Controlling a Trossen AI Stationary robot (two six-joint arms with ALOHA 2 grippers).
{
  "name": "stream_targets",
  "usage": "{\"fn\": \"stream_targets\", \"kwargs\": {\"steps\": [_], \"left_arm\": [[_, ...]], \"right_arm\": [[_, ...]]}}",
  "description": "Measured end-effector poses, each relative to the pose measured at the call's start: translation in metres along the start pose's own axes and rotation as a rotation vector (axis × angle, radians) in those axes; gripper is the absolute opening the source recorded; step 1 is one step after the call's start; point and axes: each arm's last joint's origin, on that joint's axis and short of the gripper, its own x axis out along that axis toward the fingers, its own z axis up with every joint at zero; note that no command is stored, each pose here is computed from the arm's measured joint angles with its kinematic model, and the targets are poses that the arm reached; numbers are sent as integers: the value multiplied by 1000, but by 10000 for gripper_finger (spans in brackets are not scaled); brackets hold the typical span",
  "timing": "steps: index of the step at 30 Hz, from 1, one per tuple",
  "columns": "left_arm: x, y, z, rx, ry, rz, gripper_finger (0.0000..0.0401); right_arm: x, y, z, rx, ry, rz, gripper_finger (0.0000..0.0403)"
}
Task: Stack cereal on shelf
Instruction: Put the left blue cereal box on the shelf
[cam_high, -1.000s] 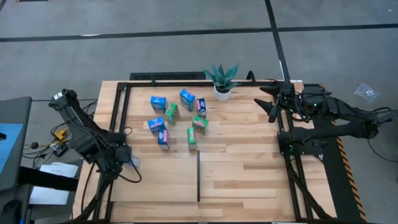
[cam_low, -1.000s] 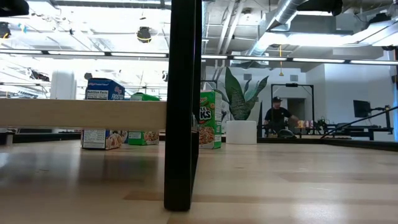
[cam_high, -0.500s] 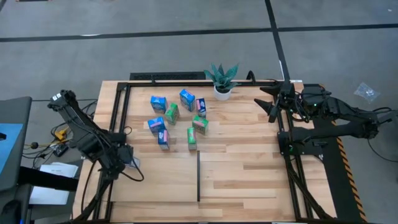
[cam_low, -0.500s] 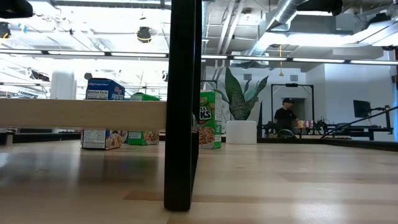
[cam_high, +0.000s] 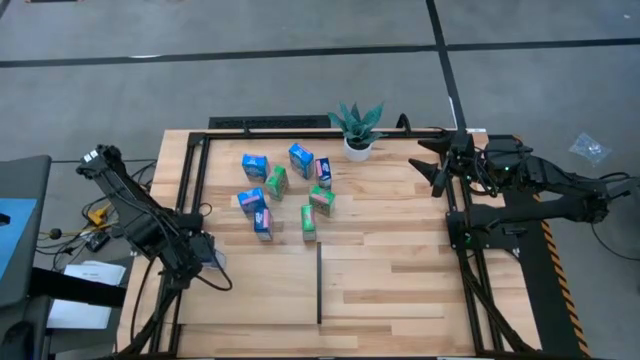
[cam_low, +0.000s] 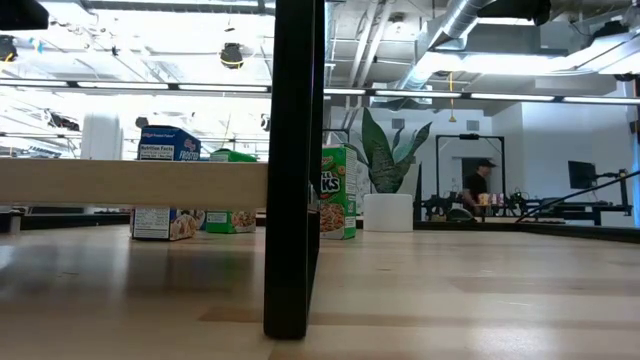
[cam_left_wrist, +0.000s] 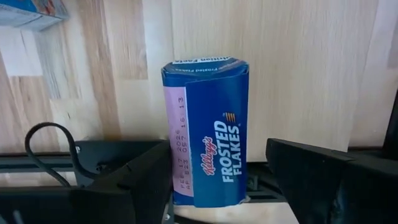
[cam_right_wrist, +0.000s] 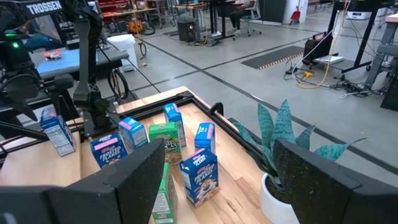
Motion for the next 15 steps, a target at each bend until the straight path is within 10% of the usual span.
{"fn": "stream_targets", "kwargs": {"steps": [15], "left_arm": [[-16,1,1,-74,-12,-6,248]], "right_arm": [[0,0,0,-2,0,0,322]]}}
